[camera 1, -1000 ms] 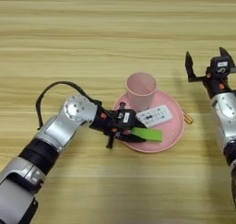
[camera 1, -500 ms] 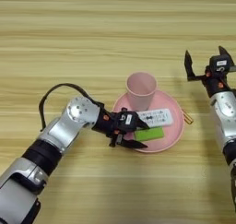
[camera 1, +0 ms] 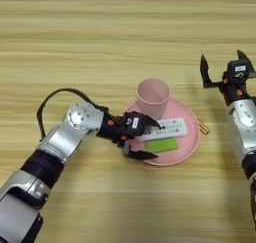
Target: Move the objects on the table
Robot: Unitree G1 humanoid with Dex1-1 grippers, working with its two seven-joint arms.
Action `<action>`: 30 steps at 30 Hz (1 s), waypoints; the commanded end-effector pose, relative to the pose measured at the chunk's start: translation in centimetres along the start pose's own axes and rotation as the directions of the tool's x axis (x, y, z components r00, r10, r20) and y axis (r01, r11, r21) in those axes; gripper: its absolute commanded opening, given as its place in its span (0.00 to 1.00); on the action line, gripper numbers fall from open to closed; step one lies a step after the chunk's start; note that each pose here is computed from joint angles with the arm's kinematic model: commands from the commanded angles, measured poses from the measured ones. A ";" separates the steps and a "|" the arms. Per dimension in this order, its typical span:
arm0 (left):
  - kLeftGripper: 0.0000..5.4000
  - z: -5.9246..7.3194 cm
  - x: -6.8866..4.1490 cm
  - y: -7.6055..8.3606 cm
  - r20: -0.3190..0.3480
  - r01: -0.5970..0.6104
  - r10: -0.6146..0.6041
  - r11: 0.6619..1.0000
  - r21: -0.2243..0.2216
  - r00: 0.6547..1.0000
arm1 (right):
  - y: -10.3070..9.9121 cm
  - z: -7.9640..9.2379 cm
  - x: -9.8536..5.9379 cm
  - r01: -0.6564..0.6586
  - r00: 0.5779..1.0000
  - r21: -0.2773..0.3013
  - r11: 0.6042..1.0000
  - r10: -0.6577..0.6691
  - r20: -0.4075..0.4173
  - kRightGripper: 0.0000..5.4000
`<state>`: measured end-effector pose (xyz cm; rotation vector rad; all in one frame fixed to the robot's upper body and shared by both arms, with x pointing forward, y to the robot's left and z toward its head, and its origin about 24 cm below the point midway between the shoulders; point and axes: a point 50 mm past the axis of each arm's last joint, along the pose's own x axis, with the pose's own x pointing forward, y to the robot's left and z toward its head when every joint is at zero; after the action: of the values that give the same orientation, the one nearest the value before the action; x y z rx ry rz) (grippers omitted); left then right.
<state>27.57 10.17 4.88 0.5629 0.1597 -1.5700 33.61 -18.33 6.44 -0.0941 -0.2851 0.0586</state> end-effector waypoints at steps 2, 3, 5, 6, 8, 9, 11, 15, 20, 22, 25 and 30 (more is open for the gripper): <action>0.87 -0.2 -1.8 0.0 0.012 -0.043 0.043 0.999 -0.001 0.999 | 0.1 0.0 0.2 -0.004 1.000 -0.006 1.000 0.004 -0.009 1.00; 0.90 -0.2 -2.1 -0.1 0.012 -0.050 0.050 0.999 -0.003 0.999 | 0.1 0.0 0.2 -0.004 1.000 -0.006 1.000 0.004 -0.009 1.00; 0.93 -0.3 -2.8 -0.1 0.009 -0.067 0.067 0.998 -0.007 0.998 | 0.1 -0.1 0.2 -0.003 1.000 -0.007 1.000 0.003 -0.010 1.00; 0.95 -0.3 -3.1 -0.1 0.008 -0.072 0.072 0.997 -0.007 0.997 | 0.1 -0.1 0.2 -0.003 1.000 -0.007 1.000 0.003 -0.010 1.00; 0.99 -0.3 -3.5 -0.1 0.010 -0.083 0.083 0.997 -0.008 0.997 | 0.1 -0.1 0.2 -0.003 1.000 -0.007 1.000 0.003 -0.010 1.00; 0.99 -0.2 -3.8 -0.1 0.015 -0.092 0.092 0.996 -0.007 0.996 | 0.1 -0.1 0.2 -0.003 1.000 -0.008 1.000 0.003 -0.010 1.00; 0.99 0.0 -4.2 -0.1 0.030 -0.108 0.108 0.994 -0.009 0.994 | 0.1 -0.1 0.2 -0.003 1.000 -0.008 1.000 0.003 -0.011 1.00; 0.99 0.3 -4.9 0.2 0.064 -0.135 0.135 0.991 -0.013 0.989 | 0.0 -0.1 0.2 -0.002 1.000 -0.009 1.000 0.002 -0.012 1.00; 0.99 1.1 -6.6 1.6 0.105 -0.223 0.222 0.975 -0.005 0.969 | -0.1 -0.1 0.2 -0.001 1.000 -0.010 1.000 0.001 -0.011 1.00; 0.99 1.4 -7.5 2.1 0.115 -0.268 0.266 0.963 0.003 0.957 | -0.1 -0.1 0.2 -0.001 1.000 -0.010 1.000 0.001 -0.011 1.00; 0.99 2.1 -8.8 2.9 0.148 -0.337 0.332 0.941 0.010 0.932 | -0.1 -0.1 0.2 -0.001 1.000 -0.011 1.000 0.001 -0.011 1.00; 0.99 3.2 -9.8 4.3 0.231 -0.437 0.430 0.899 -0.022 0.873 | -0.1 -0.1 0.2 -0.001 1.000 -0.011 1.000 0.001 -0.011 1.00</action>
<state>30.01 17.05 11.80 0.4277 -0.1192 -1.2271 33.56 -18.38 6.00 -0.1048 -0.2639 0.0602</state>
